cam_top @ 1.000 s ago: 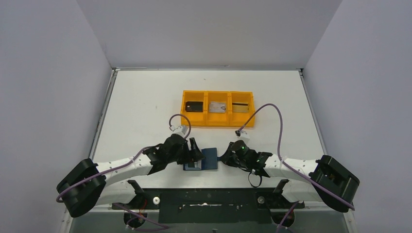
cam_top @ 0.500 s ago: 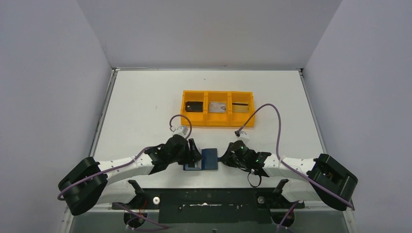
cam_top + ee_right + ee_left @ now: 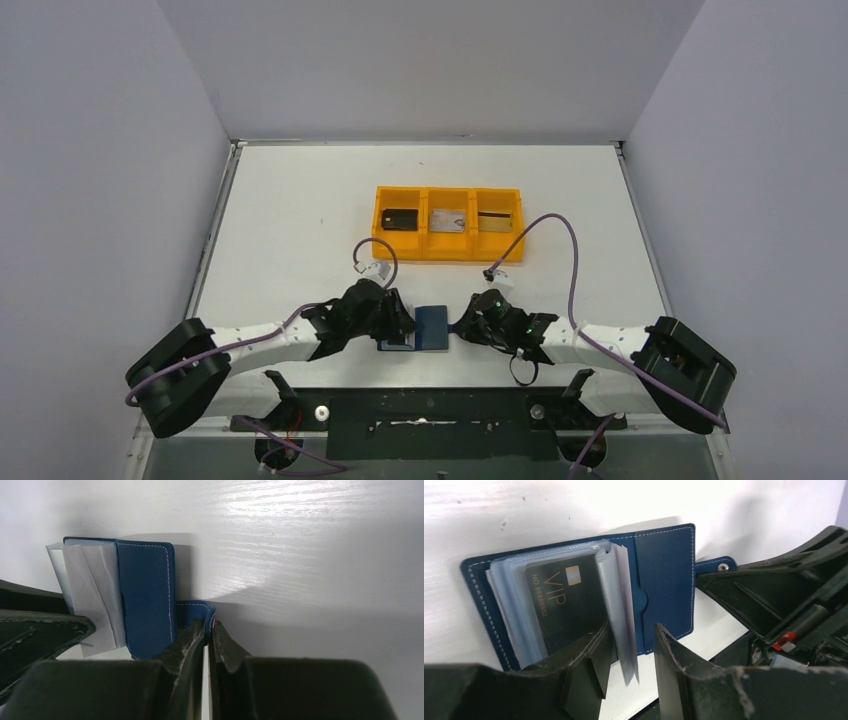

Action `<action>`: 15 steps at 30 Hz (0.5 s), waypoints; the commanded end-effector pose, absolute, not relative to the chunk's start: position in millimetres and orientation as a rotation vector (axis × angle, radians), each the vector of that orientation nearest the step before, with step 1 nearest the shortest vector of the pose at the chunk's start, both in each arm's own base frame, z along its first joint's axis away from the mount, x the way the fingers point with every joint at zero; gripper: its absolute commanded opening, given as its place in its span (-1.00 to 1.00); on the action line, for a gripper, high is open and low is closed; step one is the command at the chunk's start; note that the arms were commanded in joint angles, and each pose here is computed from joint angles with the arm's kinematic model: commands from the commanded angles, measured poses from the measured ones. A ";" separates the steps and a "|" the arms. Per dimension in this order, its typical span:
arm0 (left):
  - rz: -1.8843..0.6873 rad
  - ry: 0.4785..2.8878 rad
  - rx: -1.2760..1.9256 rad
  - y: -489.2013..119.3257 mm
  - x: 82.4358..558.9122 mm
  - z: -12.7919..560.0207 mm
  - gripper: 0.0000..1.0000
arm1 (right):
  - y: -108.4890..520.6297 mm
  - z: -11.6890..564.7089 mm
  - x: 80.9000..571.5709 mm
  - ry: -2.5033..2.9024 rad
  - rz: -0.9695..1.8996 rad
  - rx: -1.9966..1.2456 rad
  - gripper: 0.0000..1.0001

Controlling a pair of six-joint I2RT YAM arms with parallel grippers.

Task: Take the credit cards out of the card holder

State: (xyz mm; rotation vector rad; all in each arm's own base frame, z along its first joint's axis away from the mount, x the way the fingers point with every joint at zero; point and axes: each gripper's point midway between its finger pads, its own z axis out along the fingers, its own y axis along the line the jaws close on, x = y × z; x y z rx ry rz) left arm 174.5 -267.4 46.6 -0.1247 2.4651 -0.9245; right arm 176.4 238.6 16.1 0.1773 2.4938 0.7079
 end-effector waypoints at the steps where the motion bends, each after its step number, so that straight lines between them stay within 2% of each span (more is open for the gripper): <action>1: -1.074 2.394 -0.021 -304.9 183.2 73.0 -0.30 | 245.9 27.1 187.0 2.437 0.746 0.203 -0.90; 7: -1.174 2.337 0.063 -329.3 182.7 88.5 -0.27 | 248.1 29.6 186.1 2.428 0.772 0.199 -0.88; 15: -1.125 2.432 0.086 -338.5 174.6 56.8 -0.21 | 247.0 32.2 186.2 2.412 0.786 0.210 -0.76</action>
